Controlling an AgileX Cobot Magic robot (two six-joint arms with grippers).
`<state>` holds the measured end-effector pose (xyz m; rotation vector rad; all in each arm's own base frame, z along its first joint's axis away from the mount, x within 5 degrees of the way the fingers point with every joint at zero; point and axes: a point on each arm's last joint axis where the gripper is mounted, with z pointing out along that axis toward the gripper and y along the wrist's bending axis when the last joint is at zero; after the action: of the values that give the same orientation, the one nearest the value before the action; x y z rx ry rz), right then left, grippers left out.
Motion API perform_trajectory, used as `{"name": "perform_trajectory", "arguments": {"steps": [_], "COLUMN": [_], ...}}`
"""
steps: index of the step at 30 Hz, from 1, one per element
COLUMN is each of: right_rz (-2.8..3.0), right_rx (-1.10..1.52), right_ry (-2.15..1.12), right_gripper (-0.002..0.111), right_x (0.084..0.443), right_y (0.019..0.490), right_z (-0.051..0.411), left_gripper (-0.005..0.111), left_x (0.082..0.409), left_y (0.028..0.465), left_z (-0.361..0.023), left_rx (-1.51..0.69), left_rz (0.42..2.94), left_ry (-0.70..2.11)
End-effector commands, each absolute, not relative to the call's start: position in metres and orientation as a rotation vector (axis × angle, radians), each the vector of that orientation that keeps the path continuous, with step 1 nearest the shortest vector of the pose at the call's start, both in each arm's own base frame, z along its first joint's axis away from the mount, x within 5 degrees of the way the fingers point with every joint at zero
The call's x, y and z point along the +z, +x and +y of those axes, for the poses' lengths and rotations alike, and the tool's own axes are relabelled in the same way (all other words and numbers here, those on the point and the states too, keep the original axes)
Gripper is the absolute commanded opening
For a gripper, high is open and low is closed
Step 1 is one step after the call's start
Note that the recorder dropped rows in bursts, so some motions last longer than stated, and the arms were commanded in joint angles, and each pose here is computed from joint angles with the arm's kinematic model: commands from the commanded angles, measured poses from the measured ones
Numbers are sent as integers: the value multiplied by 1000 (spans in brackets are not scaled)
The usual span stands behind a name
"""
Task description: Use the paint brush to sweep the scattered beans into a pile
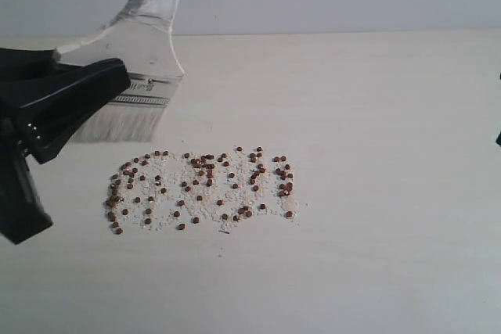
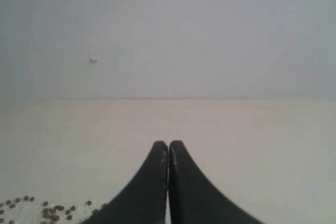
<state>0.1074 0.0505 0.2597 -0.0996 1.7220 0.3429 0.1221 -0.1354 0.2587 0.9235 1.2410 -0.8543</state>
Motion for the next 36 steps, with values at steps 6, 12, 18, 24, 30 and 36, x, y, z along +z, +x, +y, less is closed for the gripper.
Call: {"name": "perform_trajectory", "arguments": {"steps": [6,12,18,24,30,36], "right_rz": [1734,1734,1734,1734,1734,1734], "right_rx": [407,407,407,407,407,407], "right_ry": [-20,-20,-20,-20,-20,-20], "right_gripper": [0,0,0,0,0,0], "right_x": [259,259,259,259,259,259], "right_y": [105,105,105,105,105,105], "right_z": [47,47,47,47,47,47], "left_gripper": [0,0,0,0,0,0], "left_x": [256,254,255,255,255,255], "left_y": [117,119,119,119,119,119], "left_z": [-128,-127,-127,-127,-127,-127], "left_rx": [-842,-805,-797,-797,-808,-808], "left_rz": [1246,1264,1260,1260,1268,1268], "left_ry": [869,876,870,870,862,862]}}
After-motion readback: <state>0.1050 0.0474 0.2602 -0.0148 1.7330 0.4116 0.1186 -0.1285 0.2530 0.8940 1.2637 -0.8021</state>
